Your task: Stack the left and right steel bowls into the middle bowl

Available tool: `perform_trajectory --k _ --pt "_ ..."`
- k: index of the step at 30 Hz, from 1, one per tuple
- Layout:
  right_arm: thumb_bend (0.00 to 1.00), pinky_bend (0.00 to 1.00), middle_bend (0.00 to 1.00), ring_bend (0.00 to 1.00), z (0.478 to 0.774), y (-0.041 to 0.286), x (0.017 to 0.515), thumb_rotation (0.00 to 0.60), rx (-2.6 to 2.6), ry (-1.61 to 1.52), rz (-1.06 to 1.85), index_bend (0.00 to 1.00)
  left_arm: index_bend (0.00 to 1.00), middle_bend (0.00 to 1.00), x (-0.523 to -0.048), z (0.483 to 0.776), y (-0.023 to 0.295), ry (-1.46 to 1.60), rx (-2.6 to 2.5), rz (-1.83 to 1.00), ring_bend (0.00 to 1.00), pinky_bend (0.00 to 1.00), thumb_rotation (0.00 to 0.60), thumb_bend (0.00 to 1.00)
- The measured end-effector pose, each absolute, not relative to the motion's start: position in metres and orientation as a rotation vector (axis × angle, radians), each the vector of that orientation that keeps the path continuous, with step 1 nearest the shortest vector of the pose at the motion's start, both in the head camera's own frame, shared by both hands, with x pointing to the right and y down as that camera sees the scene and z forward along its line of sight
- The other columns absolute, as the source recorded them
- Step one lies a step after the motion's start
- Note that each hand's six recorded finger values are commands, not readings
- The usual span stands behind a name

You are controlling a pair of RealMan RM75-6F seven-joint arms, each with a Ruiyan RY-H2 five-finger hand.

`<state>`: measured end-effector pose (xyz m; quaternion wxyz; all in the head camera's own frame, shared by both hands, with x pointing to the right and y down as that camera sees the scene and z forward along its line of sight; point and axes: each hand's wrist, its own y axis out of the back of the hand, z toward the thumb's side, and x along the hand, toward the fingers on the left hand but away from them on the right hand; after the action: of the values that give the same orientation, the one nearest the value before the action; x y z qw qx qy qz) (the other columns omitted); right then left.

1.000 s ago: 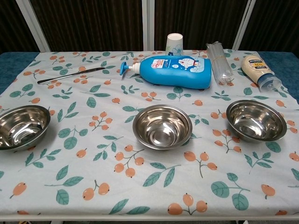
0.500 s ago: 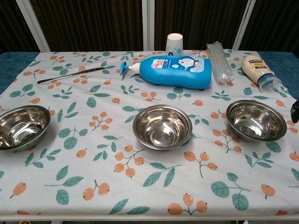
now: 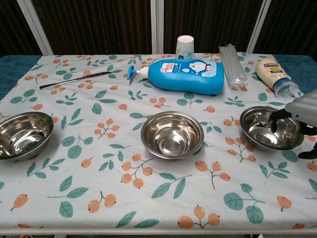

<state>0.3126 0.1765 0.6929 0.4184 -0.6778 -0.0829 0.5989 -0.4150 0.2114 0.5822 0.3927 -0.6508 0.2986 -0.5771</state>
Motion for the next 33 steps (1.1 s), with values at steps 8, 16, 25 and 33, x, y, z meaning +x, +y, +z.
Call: perform_trajectory --k 8,16,25,33 --pt "0.13 0.88 1.0 1.0 0.706 0.176 0.307 0.6 -1.694 -0.177 1.509 0.44 0.11 0.1 -0.416 0.585 0.211 0.756 -1.653 -1.465 0.1 0.26 0.6 0.1" --pt "0.2 0.88 1.0 1.0 0.714 0.176 0.302 0.6 -1.687 -0.169 1.509 0.52 0.11 0.1 -0.42 0.585 0.212 0.758 -1.654 -1.474 0.1 0.26 0.6 0.1" --pt "0.3 0.88 1.0 1.0 0.721 0.176 0.299 0.6 -1.682 -0.16 1.513 0.65 0.11 0.1 -0.421 0.588 0.212 0.754 -1.662 -1.482 0.1 0.26 0.6 0.1" --pt "0.36 0.88 1.0 1.0 0.722 0.177 0.301 0.6 -1.674 -0.158 1.525 0.71 0.11 0.1 -0.421 0.588 0.212 0.762 -1.672 -1.483 0.1 0.26 0.6 0.1"
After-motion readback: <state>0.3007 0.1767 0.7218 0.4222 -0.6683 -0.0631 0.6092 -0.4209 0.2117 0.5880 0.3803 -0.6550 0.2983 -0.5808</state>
